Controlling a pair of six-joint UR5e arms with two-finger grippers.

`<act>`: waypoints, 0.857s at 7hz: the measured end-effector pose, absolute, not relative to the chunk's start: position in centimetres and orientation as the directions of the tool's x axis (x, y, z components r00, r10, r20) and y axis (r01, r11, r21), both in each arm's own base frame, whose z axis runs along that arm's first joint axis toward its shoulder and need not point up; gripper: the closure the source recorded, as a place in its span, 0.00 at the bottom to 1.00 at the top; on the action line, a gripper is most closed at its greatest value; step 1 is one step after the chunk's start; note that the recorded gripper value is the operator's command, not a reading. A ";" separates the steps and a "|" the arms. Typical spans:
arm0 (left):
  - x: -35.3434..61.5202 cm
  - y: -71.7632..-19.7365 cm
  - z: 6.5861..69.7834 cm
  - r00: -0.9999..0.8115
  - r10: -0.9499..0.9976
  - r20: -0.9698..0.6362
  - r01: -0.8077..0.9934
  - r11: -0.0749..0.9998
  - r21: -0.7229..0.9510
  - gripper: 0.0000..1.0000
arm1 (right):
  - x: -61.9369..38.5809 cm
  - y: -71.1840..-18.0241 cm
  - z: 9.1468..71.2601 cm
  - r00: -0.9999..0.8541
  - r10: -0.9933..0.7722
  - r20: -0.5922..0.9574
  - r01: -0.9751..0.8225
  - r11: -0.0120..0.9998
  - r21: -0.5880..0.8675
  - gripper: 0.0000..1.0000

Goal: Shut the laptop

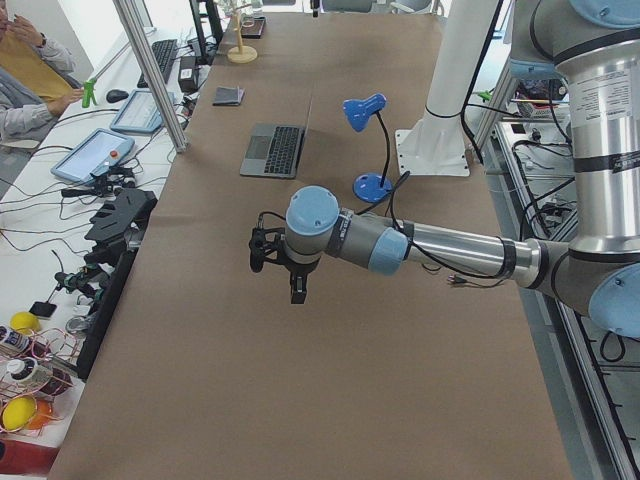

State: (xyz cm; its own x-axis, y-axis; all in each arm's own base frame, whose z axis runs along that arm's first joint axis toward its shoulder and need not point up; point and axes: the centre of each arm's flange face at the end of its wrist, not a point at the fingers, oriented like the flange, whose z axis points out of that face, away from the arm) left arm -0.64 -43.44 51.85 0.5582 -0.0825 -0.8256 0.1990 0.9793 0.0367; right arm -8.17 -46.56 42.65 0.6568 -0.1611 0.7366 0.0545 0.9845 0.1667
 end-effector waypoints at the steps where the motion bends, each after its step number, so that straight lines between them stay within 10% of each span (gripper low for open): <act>1: 4.2 -44.4 47.9 0.541 -0.116 -0.833 0.219 0.976 0.006 0.18 | -13.1 -45.2 39.3 0.648 -0.113 0.753 -0.002 0.989 0.150 0.08; 3: 13.5 -45.3 40.6 0.491 -0.182 -0.852 0.236 0.969 -0.071 1.00 | -22.6 -42.6 32.3 0.593 -0.001 0.805 -0.091 0.994 0.068 0.82; 4: 17.7 -45.2 37.6 0.460 -0.216 -0.861 0.228 0.966 -0.120 1.00 | -27.2 -41.0 28.9 0.561 0.056 0.826 -0.122 0.992 0.015 1.00; 6: 24.3 -44.1 33.2 0.428 -0.217 -0.877 0.174 0.972 -0.156 1.00 | -34.1 -37.4 24.7 0.526 0.095 0.845 -0.130 0.991 -0.030 1.00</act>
State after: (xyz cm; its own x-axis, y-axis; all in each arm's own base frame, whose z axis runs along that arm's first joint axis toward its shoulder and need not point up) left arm 24.34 -44.12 33.19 0.4282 -0.2175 -0.8771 0.1737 0.9723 -0.1563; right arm -34.13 -37.38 24.75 0.5256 0.0948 0.8454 -0.1298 0.9911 -0.0305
